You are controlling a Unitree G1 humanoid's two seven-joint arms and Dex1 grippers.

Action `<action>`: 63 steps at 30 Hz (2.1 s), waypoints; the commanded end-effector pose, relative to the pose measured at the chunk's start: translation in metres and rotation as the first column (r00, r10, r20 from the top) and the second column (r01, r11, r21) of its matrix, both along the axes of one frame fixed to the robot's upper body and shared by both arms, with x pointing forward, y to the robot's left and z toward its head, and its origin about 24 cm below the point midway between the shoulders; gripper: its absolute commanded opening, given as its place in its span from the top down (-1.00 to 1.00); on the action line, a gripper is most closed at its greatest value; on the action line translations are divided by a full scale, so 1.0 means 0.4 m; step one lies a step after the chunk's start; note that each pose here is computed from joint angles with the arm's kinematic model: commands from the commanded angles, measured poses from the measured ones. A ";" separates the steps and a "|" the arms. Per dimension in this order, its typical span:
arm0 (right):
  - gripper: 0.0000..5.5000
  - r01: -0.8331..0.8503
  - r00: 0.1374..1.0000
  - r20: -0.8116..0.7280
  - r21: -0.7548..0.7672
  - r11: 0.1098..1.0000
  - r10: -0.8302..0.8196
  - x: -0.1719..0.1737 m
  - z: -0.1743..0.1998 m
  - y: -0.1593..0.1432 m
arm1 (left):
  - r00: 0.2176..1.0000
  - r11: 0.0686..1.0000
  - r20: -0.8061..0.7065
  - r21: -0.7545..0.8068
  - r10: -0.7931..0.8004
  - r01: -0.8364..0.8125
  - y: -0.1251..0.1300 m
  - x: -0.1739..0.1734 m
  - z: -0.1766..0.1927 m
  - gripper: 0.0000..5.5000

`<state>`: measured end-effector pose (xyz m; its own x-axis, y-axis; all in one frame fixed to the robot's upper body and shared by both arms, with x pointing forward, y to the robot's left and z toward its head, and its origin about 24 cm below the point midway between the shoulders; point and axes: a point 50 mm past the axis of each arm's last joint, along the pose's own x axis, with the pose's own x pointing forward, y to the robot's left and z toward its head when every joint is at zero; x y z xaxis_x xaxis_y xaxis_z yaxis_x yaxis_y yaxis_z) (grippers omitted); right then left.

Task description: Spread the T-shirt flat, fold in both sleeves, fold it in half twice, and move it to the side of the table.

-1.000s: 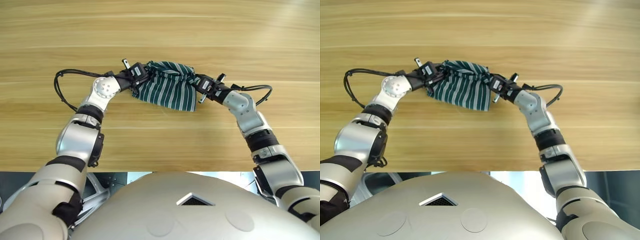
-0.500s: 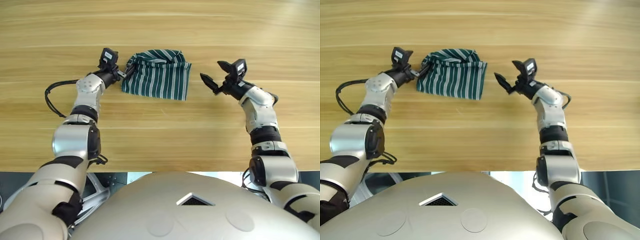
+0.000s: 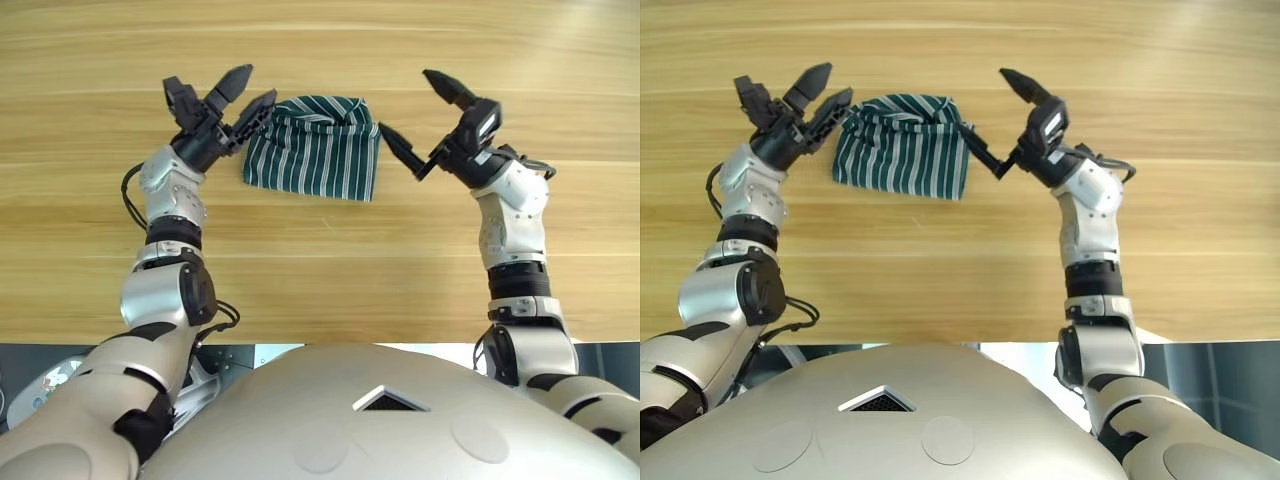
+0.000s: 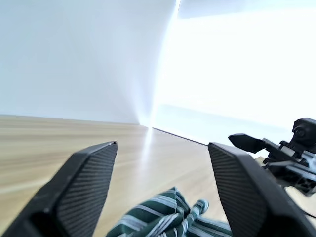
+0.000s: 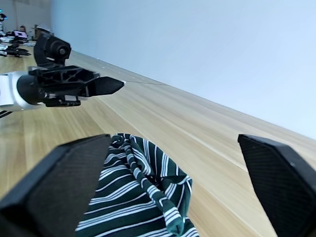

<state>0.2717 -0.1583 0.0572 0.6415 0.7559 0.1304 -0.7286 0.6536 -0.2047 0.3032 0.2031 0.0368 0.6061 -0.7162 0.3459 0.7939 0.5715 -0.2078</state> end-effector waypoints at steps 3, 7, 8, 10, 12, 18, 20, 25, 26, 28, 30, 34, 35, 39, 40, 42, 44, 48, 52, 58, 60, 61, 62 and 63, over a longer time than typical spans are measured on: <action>-0.29 -0.081 0.990 0.089 -0.238 0.968 0.105 -0.016 -0.013 0.085 | 0.969 0.995 0.245 -0.078 -0.039 0.060 0.011 -0.051 0.056 0.13; -0.02 -0.063 0.984 0.128 -0.386 0.920 0.121 -0.001 -0.033 0.125 | 0.962 0.999 0.271 0.008 -0.038 0.038 -0.014 -0.068 0.049 0.38; 0.08 -0.059 0.982 0.139 -0.426 0.903 0.130 0.003 -0.038 0.134 | 0.962 0.999 0.271 0.025 -0.040 0.035 -0.020 -0.070 0.045 0.48; 0.21 -0.051 0.977 0.158 -0.487 0.872 0.146 0.010 -0.044 0.151 | 0.962 0.999 0.269 0.047 -0.038 0.026 -0.030 -0.072 0.038 0.59; 0.39 -0.047 0.971 0.176 -0.522 0.852 0.162 0.015 -0.044 0.164 | 0.964 0.998 0.264 0.060 -0.035 0.020 -0.039 -0.071 0.032 0.76; 0.87 0.024 0.953 0.238 -0.675 0.738 0.187 0.050 -0.051 0.210 | 0.968 0.996 0.249 0.093 -0.019 -0.004 -0.057 -0.068 0.017 1.00; 0.99 0.043 0.950 0.246 -0.715 0.698 0.193 0.061 -0.057 0.217 | 0.968 0.995 0.252 0.104 -0.016 -0.011 -0.060 -0.067 0.017 1.00; 0.99 0.074 0.947 0.243 -0.803 0.592 0.210 0.074 -0.099 0.227 | 0.966 0.992 0.259 0.122 -0.017 -0.015 -0.070 -0.063 0.017 1.00; 0.99 0.071 0.947 0.235 -0.816 0.574 0.218 0.072 -0.112 0.229 | 0.965 0.992 0.262 0.129 -0.021 -0.014 -0.074 -0.062 0.017 1.00; 0.99 0.032 0.950 0.199 -0.829 0.558 0.241 0.057 -0.137 0.238 | 0.963 0.989 0.269 0.149 -0.027 -0.013 -0.078 -0.060 0.019 1.00; 0.99 -0.020 0.952 0.147 -0.848 0.530 0.270 0.042 -0.164 0.240 | 0.960 0.983 0.277 0.185 -0.038 -0.015 -0.081 -0.059 0.020 1.00; 0.99 -0.116 0.956 0.025 -0.884 0.454 0.292 0.007 -0.227 0.208 | 0.951 0.965 0.300 0.261 -0.076 -0.005 -0.102 -0.057 0.021 1.00; 0.99 -0.143 0.953 -0.004 -0.888 0.438 0.302 -0.004 -0.240 0.200 | 0.948 0.960 0.306 0.280 -0.087 -0.003 -0.105 -0.058 0.020 1.00; 0.99 -0.298 0.911 -0.152 -0.885 0.359 0.383 -0.071 -0.271 0.140 | 0.921 0.892 0.345 0.451 -0.179 0.004 -0.116 -0.065 0.020 1.00; 0.99 -0.335 0.893 -0.181 -0.879 0.340 0.412 -0.091 -0.268 0.119 | 0.908 0.864 0.354 0.504 -0.224 0.017 -0.118 -0.070 0.021 1.00; 0.99 -0.389 0.865 -0.218 -0.860 0.331 0.451 -0.119 -0.249 0.089 | 0.879 0.801 0.362 0.598 -0.310 0.036 -0.116 -0.083 0.024 1.00; 0.99 -0.401 0.856 -0.213 -0.849 0.344 0.471 -0.128 -0.210 0.066 | 0.833 0.672 0.314 0.735 -0.455 0.090 -0.104 -0.107 0.017 1.00; 0.99 -0.367 0.873 -0.180 -0.853 0.370 0.453 -0.113 -0.174 0.062 | 0.739 0.489 0.202 0.851 -0.643 0.192 -0.095 -0.142 0.025 1.00; 0.99 -0.362 0.877 -0.175 -0.853 0.376 0.448 -0.108 -0.176 0.075 | 0.664 0.370 0.129 0.899 -0.737 0.235 -0.115 -0.165 0.019 1.00; 0.99 -0.360 0.879 -0.174 -0.853 0.378 0.444 -0.108 -0.186 0.088 | 0.662 0.409 0.184 0.890 -0.727 0.201 -0.163 -0.141 0.024 1.00; 0.99 -0.360 0.879 -0.175 -0.853 0.377 0.443 -0.109 -0.191 0.093 | 0.679 0.456 0.225 0.871 -0.699 0.181 -0.187 -0.122 0.028 1.00; 0.99 -0.361 0.879 -0.176 -0.853 0.376 0.444 -0.109 -0.193 0.095 | 0.689 0.477 0.242 0.862 -0.683 0.170 -0.198 -0.111 0.026 1.00; 0.99 -0.362 0.878 -0.177 -0.853 0.375 0.445 -0.110 -0.195 0.097 | 0.699 0.491 0.252 0.856 -0.670 0.162 -0.208 -0.103 0.023 1.00; 0.99 -0.364 0.878 -0.179 -0.853 0.375 0.445 -0.112 -0.198 0.098 | 0.708 0.509 0.262 0.846 -0.656 0.159 -0.219 -0.095 0.019 1.00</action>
